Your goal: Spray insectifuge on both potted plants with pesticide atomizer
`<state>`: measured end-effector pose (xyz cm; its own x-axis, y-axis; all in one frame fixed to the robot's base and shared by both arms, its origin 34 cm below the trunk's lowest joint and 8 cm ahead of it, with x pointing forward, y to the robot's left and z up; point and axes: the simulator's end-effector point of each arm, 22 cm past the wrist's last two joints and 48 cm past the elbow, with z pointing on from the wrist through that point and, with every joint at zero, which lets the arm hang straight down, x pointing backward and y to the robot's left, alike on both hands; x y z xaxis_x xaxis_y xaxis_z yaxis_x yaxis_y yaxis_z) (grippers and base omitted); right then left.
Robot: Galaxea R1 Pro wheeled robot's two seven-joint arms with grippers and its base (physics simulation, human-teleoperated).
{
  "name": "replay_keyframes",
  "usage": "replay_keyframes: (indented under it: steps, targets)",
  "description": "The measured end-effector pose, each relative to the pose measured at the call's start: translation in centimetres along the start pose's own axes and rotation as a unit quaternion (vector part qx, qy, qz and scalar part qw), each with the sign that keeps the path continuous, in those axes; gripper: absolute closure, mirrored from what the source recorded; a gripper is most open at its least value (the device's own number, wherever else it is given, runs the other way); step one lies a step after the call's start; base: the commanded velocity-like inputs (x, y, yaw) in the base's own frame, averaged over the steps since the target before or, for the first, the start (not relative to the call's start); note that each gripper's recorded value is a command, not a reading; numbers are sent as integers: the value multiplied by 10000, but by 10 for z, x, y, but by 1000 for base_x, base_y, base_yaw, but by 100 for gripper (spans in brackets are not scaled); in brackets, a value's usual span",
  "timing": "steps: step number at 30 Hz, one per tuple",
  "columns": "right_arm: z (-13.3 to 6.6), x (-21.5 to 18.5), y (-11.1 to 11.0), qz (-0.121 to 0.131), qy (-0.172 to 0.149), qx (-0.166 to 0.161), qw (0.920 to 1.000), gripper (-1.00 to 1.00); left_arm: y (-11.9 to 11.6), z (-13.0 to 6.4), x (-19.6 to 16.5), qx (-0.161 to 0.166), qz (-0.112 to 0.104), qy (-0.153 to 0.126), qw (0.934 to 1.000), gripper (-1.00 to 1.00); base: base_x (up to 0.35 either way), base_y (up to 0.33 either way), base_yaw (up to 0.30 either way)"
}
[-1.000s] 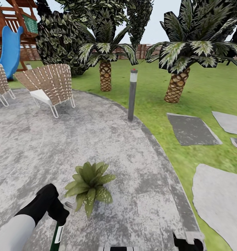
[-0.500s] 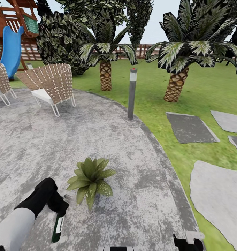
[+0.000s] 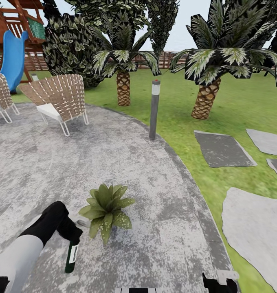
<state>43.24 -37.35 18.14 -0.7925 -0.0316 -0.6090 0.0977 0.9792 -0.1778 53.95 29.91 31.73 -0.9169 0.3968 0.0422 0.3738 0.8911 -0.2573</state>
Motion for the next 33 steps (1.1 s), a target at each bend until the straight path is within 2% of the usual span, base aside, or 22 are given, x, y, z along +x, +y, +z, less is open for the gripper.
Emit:
replay_keyframes:
  steps: [2, 4, 7, 11, 20, 24, 29, 33]
  targets:
    - [0, 0, 0, -2, -1, 3, 10000, -100, -12, 4, -6, 53, 103, -1, 9999, 100, 0, 0, 0]
    - [0, 0, 0, -2, -1, 2, 10000, -100, -12, 4, -6, 51, 115, 1, 9999, 100, 0, 0, 0]
    - [0, 0, 0, -1, -1, -2, 10000, -100, 3, 0, 2, -40, 43, 21, 10000, 100, 0, 0, 0]
    - [0, 0, 1, -4, -1, -6, 10000, -100, 34, -11, 19, -251, -104, 89, 9996, 100, 0, 0, 0]
    - [0, -1, 3, 12, -11, -12, 10000, -100, 30, -1, 31, -202, -107, 201, 9995, 100, 0, 0, -220]
    - [1, -3, 1, 28, -33, 10, 10000, -100, 22, 5, 32, -122, -99, 212, 9997, 100, -85, 1, -231]
    - [1, -2, -2, 9, -20, 24, 10000, -100, -15, 17, 10, 72, 105, 121, 9998, 100, -260, 142, -25]
    - [0, -1, -2, -3, -14, 18, 10000, -100, -33, 20, 0, 164, 206, 69, 9996, 100, -59, 311, -2]
